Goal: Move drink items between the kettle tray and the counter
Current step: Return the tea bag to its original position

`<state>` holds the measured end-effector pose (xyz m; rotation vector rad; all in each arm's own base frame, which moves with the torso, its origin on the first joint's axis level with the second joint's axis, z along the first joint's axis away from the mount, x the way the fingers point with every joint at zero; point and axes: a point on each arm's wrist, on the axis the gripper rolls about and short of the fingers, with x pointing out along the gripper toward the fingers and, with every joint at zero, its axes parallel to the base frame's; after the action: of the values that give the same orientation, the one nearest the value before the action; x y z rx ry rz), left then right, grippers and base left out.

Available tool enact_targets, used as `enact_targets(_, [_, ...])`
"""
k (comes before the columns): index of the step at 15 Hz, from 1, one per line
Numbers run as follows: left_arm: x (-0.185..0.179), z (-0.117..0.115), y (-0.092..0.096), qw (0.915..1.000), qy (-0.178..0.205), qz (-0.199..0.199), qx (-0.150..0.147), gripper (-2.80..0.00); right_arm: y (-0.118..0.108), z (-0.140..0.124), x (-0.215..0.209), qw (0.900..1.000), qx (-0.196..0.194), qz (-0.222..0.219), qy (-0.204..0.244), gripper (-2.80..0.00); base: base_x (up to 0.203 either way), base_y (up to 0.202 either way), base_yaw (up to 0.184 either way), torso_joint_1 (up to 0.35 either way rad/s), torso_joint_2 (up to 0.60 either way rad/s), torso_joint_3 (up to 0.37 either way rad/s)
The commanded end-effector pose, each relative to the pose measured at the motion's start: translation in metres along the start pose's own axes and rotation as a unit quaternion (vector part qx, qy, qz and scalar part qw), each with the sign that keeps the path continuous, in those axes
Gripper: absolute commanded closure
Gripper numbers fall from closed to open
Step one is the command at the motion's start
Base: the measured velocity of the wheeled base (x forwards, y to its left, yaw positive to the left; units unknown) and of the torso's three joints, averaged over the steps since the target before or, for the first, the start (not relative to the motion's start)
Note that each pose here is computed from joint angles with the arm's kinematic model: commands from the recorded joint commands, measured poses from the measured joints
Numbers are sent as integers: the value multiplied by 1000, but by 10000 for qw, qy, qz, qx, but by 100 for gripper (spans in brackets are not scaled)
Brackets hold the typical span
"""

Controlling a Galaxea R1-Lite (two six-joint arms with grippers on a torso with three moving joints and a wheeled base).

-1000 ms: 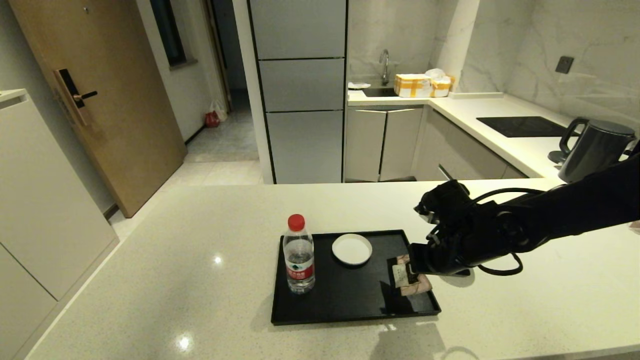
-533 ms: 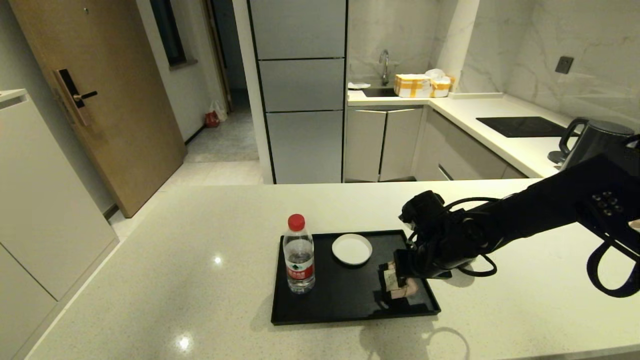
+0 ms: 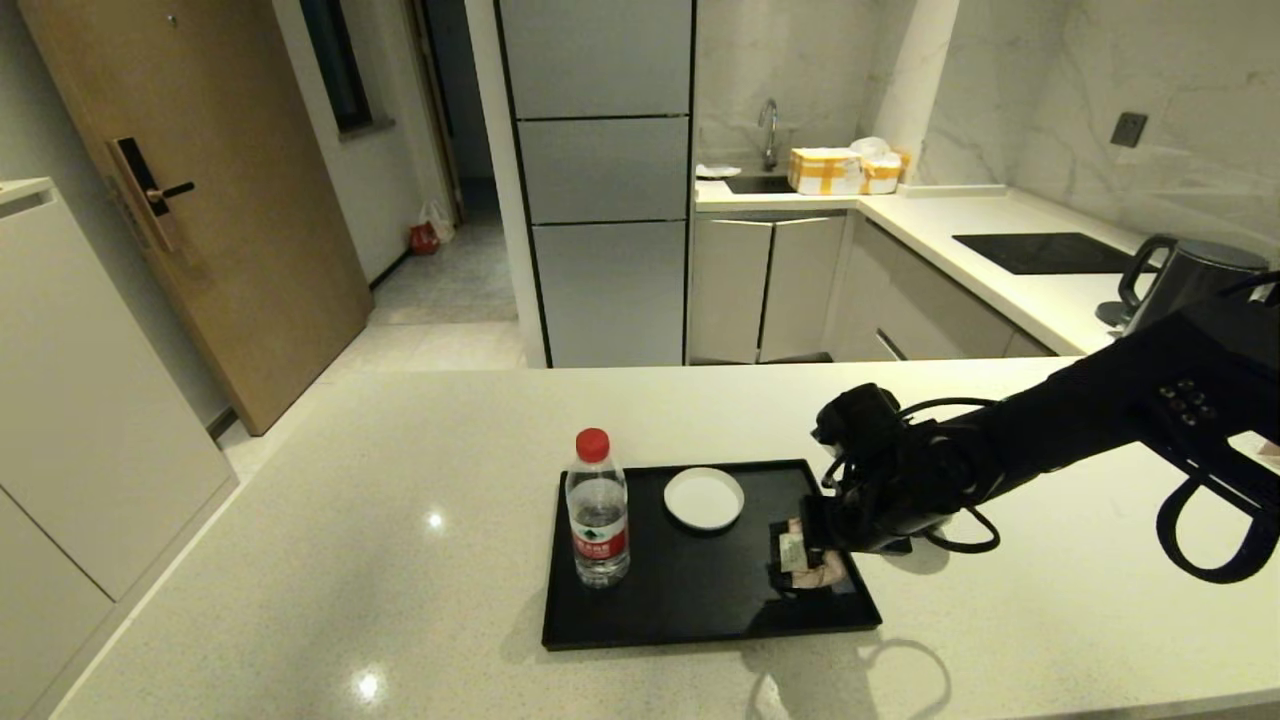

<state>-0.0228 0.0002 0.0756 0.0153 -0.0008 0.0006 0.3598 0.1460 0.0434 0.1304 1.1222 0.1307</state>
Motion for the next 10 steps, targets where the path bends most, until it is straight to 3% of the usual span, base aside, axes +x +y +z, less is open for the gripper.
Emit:
enact_targets(1, [0,0,0,10000,-3,5,0,0,-1,-1,2,10000,5,-10,27,0,0,0,0,0,0,0])
enact_targets(10, [0,0,0,10000,-3,5,0,0,0,0,0,9999,3,-152,-64,0,0,0,0,0,0,0])
